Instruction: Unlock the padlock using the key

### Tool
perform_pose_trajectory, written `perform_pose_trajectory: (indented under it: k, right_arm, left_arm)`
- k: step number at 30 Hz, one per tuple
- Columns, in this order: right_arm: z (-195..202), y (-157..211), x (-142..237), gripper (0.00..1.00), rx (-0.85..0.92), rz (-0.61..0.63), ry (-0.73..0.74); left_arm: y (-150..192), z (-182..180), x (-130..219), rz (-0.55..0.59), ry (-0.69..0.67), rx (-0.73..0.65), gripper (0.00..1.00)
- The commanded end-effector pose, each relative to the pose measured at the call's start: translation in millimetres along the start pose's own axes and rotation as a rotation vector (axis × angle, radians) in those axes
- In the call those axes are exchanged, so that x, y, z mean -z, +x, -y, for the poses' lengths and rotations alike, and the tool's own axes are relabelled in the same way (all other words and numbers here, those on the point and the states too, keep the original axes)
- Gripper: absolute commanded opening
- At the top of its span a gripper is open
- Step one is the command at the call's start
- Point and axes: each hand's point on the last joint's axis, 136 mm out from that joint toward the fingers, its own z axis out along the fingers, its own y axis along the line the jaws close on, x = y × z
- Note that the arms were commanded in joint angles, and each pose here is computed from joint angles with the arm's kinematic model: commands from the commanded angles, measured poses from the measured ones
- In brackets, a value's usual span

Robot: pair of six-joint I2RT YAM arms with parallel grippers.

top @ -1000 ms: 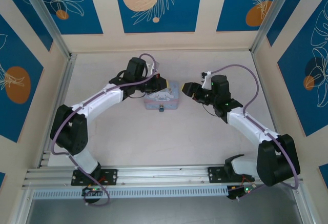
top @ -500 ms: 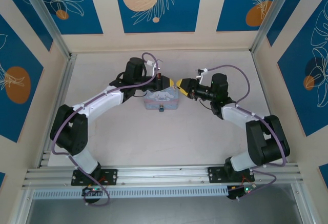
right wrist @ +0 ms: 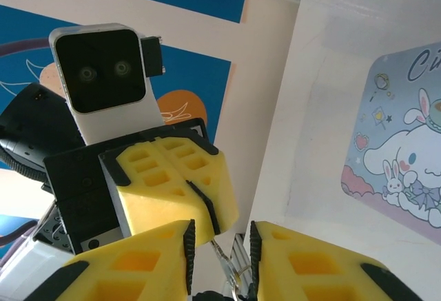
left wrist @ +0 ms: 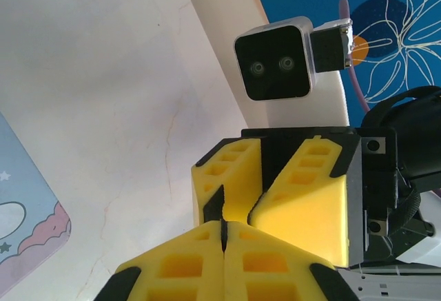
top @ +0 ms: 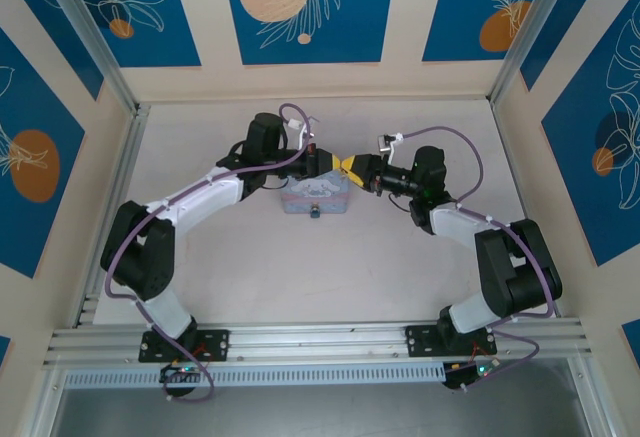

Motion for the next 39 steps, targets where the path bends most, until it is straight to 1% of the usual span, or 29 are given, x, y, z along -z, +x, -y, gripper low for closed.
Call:
perform_pose_trajectory:
  k: [1,12,21,25,29,32,33,34,35,36,37,39]
  right_arm:
    - [1.3,10.5,-3.1,0.28,0.001,-0.039,-0.015]
    - [10.4,19.9,-3.3,0.23,-0.013,-0.056,-0.001]
    - [16.0,23.3,0.3,0.21,-0.022,-0.052,0.011]
    - [16.0,23.8,0.4,0.13,-0.025,-0.053,0.01]
    - [13.8,24.7,0.5,0.0,-0.022,-0.058,0.003]
    - [14.5,24.4,1.9,0.0,-0.027,-0.053,0.011]
    - [16.4,24.2,2.7,0.0,-0.029,-0.049,0.023]
    - [17.0,23.2,3.8,0.0,-0.02,-0.039,0.035]
    - [20.6,24.0,5.5,0.0,-0.018,-0.03,0.066]
    - [25.7,22.2,8.8,0.0,-0.008,-0.003,0.118]
    - [27.0,20.6,11.4,0.0,0.027,0.017,0.164]
    - [30.7,21.4,18.3,0.0,0.128,0.052,0.317]
  left_arm:
    - [-1.0,6.0,-2.9,-0.002,0.031,-0.008,0.0]
    - [-4.6,7.0,-2.4,0.008,0.022,-0.015,0.0]
    - [-4.9,4.9,-3.7,0.009,0.016,-0.012,0.0]
    - [-5.0,3.9,-3.4,0.011,0.012,-0.01,0.0]
    - [-3.8,-0.6,-4.4,0.012,-0.002,0.001,0.0]
    - [-5.0,-5.7,-5.0,0.019,-0.024,0.023,0.0]
    - [-5.5,-8.1,-4.9,0.022,-0.037,0.033,0.06]
    - [-6.0,-11.2,-4.1,0.027,-0.055,0.047,0.17]
    - [-6.5,-14.3,-2.8,0.033,-0.075,0.068,0.32]
    - [-7.3,-17.6,-0.5,0.042,-0.096,0.089,0.42]
    - [-8.5,-19.7,1.9,0.051,-0.112,0.108,0.46]
    - [-11.2,-22.3,9.0,0.077,-0.131,0.162,0.57]
